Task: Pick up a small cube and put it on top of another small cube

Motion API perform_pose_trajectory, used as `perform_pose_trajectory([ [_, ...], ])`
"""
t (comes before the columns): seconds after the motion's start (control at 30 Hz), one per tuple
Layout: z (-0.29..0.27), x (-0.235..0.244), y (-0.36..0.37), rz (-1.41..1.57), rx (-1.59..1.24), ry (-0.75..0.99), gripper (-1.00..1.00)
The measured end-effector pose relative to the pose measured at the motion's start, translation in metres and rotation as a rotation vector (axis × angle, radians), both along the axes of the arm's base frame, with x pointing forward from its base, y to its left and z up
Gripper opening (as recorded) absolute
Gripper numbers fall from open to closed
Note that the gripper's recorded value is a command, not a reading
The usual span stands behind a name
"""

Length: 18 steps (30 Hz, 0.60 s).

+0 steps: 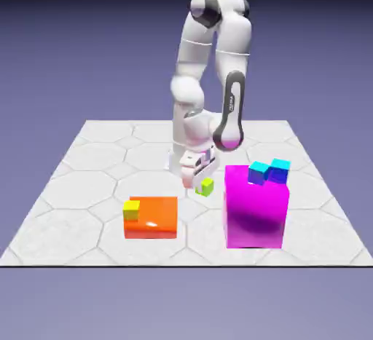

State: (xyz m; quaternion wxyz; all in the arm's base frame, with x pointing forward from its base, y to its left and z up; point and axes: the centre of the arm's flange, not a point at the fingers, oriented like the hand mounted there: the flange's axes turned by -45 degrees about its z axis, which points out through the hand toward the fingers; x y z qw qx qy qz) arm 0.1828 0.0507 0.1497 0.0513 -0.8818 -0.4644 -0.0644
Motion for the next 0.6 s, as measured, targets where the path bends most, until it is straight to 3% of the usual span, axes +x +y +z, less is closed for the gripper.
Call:
perform_pose_trajectory([
  [0.37,0.041,0.005,-0.008,0.007,0.007,-0.038,-1.0],
  [0.6,0.056,0.071,-0.006,-0.195,0.144,-0.135,-1.0],
])
